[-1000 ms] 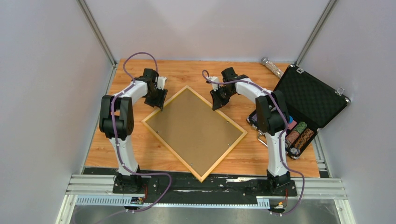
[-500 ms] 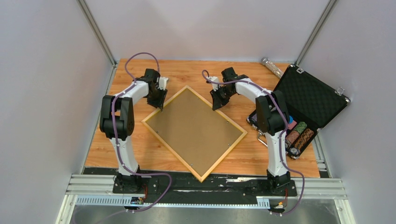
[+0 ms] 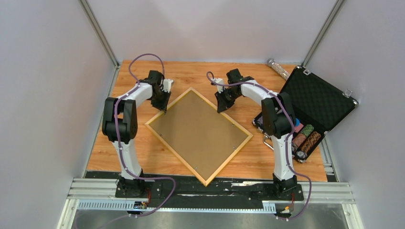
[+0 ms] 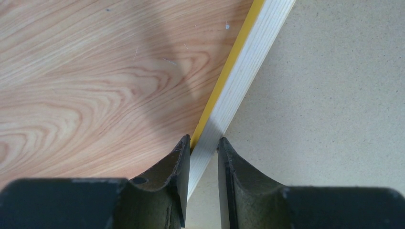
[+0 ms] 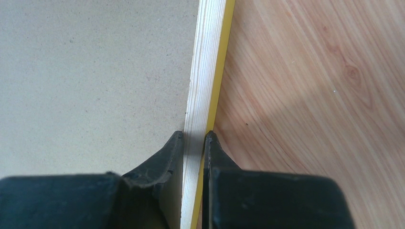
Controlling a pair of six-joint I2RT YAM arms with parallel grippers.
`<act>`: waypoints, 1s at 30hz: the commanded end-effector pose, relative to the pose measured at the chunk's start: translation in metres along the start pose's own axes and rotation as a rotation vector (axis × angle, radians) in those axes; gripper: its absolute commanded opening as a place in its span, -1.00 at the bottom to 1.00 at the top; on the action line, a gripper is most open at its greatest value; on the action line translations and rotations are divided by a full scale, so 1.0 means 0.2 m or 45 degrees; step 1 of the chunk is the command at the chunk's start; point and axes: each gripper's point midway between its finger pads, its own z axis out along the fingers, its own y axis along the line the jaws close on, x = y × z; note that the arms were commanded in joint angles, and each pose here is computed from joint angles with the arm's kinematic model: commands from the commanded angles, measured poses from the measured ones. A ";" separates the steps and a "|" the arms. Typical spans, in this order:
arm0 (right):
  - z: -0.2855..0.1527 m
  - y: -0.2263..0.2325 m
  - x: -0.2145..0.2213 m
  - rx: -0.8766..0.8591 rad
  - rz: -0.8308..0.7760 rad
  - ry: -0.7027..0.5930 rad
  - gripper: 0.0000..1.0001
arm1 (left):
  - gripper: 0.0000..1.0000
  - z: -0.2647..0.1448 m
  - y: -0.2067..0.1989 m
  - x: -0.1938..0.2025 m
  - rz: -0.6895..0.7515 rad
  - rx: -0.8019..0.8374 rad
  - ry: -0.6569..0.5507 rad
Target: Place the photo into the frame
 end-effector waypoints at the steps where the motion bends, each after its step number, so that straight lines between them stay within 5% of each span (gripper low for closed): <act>1: 0.08 -0.01 0.25 -0.008 0.057 0.190 -0.97 | -0.70 0.05 0.12 0.13 0.013 -0.123 0.115; 7: 0.09 -0.01 0.25 -0.008 0.057 0.192 -0.97 | -0.66 0.04 0.11 0.12 0.003 -0.104 0.112; 10: 0.09 -0.01 0.25 -0.009 0.057 0.193 -0.97 | -0.35 0.04 0.07 0.13 -0.034 -0.059 0.114; 15: 0.09 -0.01 0.25 -0.009 0.056 0.193 -0.97 | -0.09 0.06 0.04 0.15 -0.074 -0.023 0.133; 30: 0.09 -0.01 0.26 -0.009 0.058 0.197 -0.97 | -0.01 0.07 0.03 0.15 -0.107 -0.010 0.146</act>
